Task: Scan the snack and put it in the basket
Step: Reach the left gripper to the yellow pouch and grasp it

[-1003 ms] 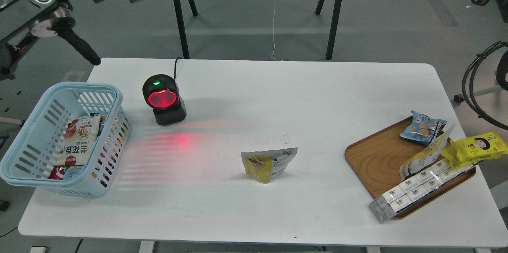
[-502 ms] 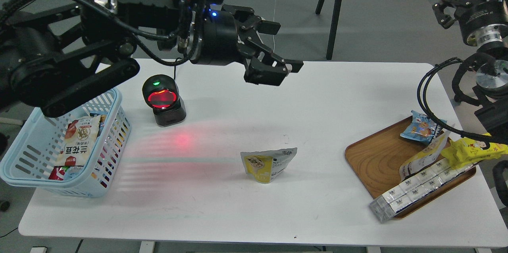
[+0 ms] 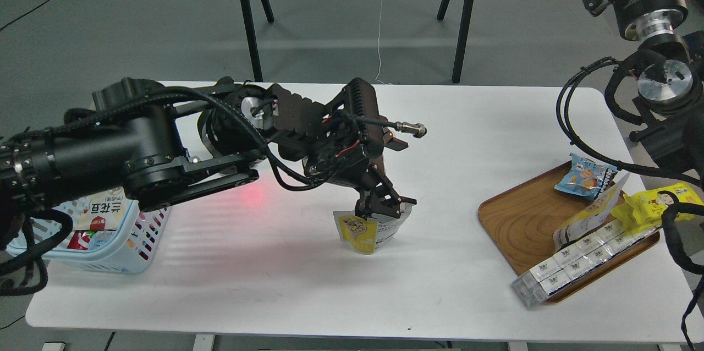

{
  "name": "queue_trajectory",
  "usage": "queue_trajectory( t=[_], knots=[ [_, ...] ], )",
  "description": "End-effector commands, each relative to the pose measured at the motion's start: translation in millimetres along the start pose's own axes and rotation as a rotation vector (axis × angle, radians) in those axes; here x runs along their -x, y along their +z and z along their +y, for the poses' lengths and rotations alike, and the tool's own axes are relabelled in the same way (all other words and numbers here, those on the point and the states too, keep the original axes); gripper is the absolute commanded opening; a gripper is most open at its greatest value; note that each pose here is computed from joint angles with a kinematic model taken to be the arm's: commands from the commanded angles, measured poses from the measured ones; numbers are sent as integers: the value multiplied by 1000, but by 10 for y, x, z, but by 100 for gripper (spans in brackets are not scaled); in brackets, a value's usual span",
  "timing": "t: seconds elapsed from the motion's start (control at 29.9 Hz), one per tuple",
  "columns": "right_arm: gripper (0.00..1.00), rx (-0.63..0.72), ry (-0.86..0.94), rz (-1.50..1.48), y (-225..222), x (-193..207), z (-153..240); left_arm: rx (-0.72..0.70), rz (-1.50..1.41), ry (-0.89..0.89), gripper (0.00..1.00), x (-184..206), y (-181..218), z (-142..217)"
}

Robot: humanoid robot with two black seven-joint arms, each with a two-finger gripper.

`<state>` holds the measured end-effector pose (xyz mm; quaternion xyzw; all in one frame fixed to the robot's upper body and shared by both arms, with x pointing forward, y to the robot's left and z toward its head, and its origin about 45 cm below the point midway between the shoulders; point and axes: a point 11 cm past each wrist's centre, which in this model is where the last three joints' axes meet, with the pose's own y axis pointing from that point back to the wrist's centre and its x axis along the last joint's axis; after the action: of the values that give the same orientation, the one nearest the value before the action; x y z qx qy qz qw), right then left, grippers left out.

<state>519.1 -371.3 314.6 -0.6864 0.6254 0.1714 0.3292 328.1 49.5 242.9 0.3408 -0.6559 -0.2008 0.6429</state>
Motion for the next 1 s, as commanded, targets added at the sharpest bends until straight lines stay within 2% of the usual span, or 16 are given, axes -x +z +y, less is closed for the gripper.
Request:
queue_trajectory(
  t=[0.0,0.17,0.27,0.3,0.4,0.5,0.64,0.84,0.97],
  knots=[
    [99,17,-6,0,40,24,-5,34,36,12,92,102,100,-130],
    [99,25,-19,3,41,84,-40,53,49,-18,92,251,180,-200],
    [99,23,-22,3,29,103,-53,46,56,-39,88,329,151,-214],
    [99,21,-24,2,26,115,-61,42,59,-43,84,339,138,-214],
    [99,23,-24,4,22,111,-60,29,67,-53,58,384,91,-196],
    [99,22,-23,5,15,107,-59,32,68,-72,46,453,96,-194],
    [99,18,-21,9,-16,91,-57,38,69,-82,45,491,110,-198],
    [99,13,-27,10,-44,120,-78,26,79,-110,36,607,68,-137],
    [99,13,-27,10,-44,120,-78,20,79,-113,35,624,44,-99]
  ],
)
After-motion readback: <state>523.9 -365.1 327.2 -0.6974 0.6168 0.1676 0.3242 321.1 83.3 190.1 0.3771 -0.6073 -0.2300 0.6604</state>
